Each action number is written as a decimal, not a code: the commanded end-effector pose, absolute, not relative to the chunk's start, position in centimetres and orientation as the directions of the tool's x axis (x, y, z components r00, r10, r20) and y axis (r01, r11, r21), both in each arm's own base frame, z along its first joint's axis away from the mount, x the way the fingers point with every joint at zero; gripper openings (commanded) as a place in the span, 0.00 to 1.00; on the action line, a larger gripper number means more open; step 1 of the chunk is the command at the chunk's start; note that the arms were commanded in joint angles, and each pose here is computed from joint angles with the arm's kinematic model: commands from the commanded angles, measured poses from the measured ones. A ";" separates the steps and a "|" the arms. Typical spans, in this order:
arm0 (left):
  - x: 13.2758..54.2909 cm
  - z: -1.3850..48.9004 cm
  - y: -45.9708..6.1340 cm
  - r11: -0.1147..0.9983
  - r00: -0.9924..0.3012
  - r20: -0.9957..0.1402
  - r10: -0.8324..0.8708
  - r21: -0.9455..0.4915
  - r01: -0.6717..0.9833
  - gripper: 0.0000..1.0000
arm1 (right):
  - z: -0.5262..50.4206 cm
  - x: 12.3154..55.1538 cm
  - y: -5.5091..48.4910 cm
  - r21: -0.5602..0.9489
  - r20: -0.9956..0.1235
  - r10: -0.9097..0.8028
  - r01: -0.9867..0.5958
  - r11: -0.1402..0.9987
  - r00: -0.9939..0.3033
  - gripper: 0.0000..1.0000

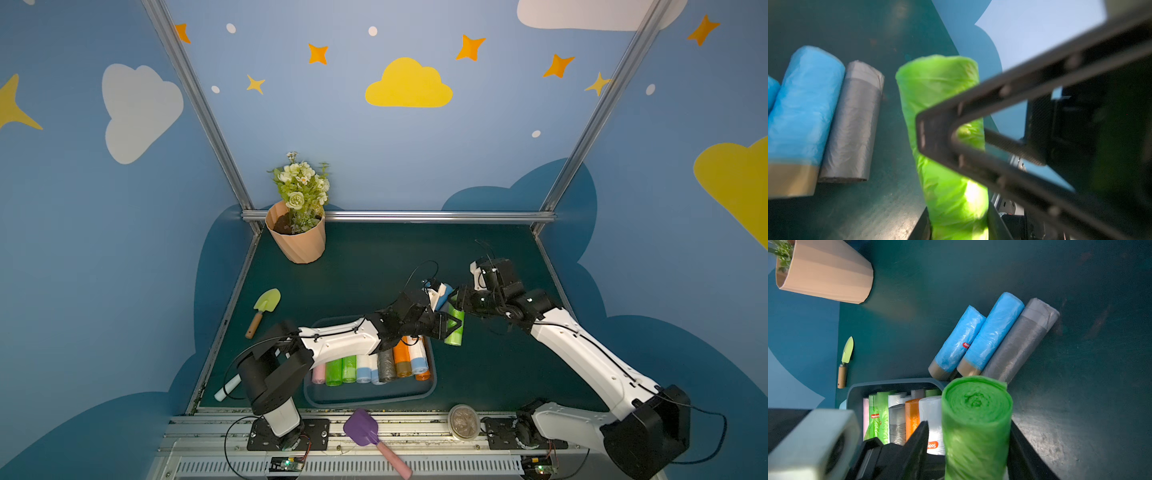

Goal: Put the roll of trash bags into the storage box
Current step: Pick up the roll of trash bags from the center of the board, then place the roll of trash bags in the storage box.

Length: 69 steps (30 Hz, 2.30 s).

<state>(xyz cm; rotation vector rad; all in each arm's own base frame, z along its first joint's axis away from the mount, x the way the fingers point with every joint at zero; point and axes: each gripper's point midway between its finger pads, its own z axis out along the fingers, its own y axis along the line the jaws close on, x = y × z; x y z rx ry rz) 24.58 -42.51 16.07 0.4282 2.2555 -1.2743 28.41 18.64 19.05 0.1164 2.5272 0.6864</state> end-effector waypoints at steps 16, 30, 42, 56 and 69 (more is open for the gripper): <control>25.0 17.9 -25.1 0.838 -0.795 -0.582 -0.170 -0.510 0.194 0.17 | 18.7 24.8 17.6 0.481 -0.419 0.156 -0.073 0.874 -0.894 0.73; 19.2 12.2 -17.6 0.842 -0.891 -0.373 -0.259 -0.539 -0.019 0.19 | 18.2 20.2 27.8 0.566 -0.351 -0.081 -0.280 0.775 -0.933 0.76; 18.4 10.0 -19.7 0.825 -0.935 -0.312 -0.165 -0.564 0.043 0.18 | 17.6 16.0 30.6 0.584 -0.337 -0.172 -0.349 0.733 -0.926 0.84; 17.8 8.8 -20.0 0.851 -0.947 -0.301 -0.112 -0.522 0.065 0.21 | 16.9 15.9 30.4 0.563 -0.336 -0.187 -0.357 0.745 -0.923 0.84; 18.2 8.5 -19.6 0.866 -0.940 -0.318 -0.125 -0.497 0.053 0.26 | 16.2 16.0 30.6 0.553 -0.325 -0.210 -0.366 0.749 -0.922 0.84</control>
